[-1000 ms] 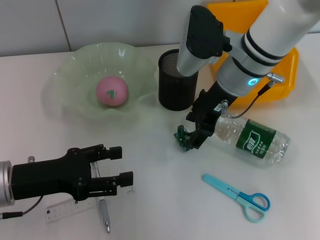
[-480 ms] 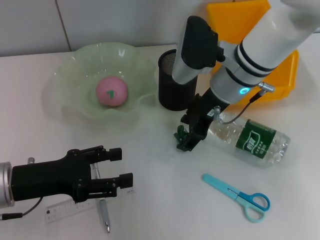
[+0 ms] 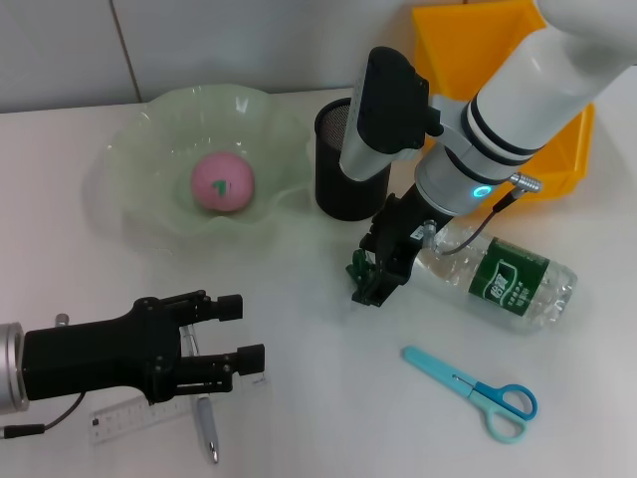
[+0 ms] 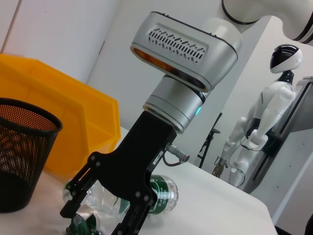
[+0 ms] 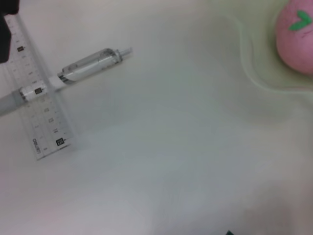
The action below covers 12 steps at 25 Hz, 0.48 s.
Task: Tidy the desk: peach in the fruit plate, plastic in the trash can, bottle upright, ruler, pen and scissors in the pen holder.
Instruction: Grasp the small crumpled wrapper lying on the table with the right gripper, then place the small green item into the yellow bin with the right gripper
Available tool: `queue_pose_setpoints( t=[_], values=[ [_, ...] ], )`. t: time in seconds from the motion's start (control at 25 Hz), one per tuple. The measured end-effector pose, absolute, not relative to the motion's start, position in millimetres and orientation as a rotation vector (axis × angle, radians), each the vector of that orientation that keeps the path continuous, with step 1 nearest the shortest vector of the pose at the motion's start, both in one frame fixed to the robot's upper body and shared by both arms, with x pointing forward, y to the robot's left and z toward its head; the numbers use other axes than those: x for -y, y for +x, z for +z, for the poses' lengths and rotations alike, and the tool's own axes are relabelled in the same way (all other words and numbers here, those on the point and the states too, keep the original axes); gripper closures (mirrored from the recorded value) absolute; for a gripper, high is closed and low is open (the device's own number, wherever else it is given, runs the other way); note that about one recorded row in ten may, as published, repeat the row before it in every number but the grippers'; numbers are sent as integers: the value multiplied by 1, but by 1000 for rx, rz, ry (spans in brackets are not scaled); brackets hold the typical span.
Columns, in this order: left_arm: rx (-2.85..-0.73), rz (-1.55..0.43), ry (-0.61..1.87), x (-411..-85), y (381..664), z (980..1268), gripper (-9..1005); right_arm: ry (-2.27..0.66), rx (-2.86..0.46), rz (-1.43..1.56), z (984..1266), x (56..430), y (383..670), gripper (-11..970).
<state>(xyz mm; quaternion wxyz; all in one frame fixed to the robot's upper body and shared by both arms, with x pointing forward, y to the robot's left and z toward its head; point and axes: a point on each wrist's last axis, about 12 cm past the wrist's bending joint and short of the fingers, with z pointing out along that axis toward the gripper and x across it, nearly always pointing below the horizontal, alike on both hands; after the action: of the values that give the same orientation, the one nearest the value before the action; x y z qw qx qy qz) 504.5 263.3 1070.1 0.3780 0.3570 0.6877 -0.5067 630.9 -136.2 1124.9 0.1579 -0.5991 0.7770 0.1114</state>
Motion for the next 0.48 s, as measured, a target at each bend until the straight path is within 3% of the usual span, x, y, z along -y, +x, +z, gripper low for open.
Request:
queue_pose_setpoints(
  t=[0.48],
  values=[
    [-1754,-1296,907,-263,505,1071,162,-1709,-2221,321,1117,135,628,352]
  ],
)
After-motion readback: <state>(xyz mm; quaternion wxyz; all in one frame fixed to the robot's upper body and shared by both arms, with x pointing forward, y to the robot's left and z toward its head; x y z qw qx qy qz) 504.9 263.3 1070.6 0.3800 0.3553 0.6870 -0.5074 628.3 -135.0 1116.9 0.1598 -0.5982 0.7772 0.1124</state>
